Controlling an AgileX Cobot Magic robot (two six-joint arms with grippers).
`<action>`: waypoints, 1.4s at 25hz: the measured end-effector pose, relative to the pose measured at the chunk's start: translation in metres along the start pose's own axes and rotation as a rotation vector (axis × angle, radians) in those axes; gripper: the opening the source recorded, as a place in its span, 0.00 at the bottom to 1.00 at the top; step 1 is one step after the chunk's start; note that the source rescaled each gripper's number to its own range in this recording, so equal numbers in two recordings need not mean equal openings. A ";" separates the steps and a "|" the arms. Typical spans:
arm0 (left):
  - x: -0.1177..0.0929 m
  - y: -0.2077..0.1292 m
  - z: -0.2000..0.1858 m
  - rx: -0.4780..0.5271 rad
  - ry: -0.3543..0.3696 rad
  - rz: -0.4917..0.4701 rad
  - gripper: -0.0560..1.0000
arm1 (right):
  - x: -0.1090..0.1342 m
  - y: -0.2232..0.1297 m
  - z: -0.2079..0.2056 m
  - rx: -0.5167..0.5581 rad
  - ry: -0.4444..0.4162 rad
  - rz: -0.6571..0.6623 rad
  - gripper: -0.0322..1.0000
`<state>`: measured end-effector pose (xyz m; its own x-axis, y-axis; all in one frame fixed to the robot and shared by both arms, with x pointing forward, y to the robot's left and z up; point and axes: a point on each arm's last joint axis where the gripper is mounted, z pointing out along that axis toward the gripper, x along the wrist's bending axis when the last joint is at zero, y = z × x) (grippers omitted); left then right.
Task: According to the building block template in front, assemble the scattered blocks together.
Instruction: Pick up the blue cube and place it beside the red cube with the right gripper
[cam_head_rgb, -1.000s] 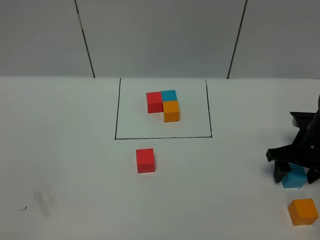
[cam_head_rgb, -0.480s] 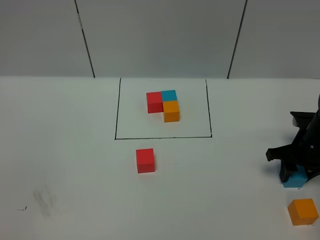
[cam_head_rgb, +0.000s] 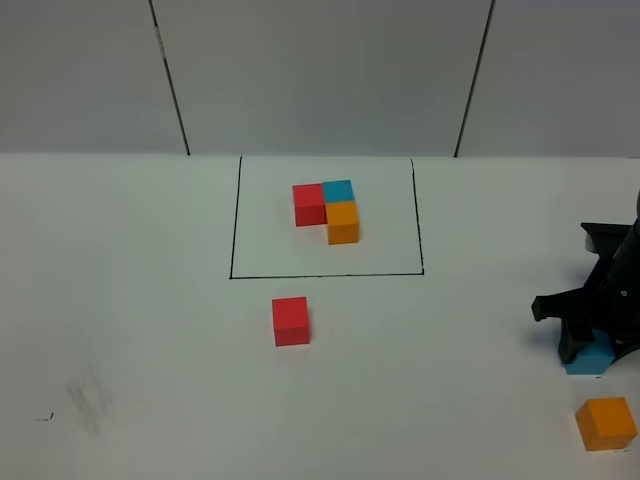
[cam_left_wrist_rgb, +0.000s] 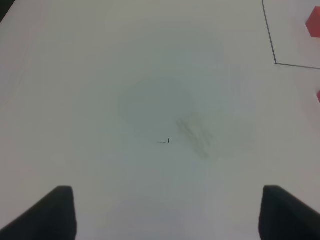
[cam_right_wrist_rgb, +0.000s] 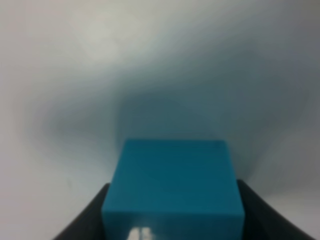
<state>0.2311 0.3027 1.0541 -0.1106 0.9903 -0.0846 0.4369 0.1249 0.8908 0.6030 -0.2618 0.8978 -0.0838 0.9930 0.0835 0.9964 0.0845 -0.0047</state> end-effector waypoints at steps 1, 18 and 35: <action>0.000 0.000 0.000 0.000 0.000 0.000 0.95 | 0.000 0.000 0.000 0.000 0.000 0.000 0.14; 0.000 0.000 0.000 0.000 0.000 0.000 0.95 | 0.021 -0.002 -0.072 -0.064 -0.004 -0.114 0.14; 0.000 0.000 0.000 0.000 0.000 0.000 0.95 | 0.142 -0.012 -0.095 -0.124 -0.016 -1.034 0.14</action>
<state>0.2311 0.3027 1.0541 -0.1106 0.9903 -0.0846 0.4369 0.1249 0.8908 0.5805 -0.1300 1.0045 -0.8966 0.4421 -0.0247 0.4325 0.8865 0.1643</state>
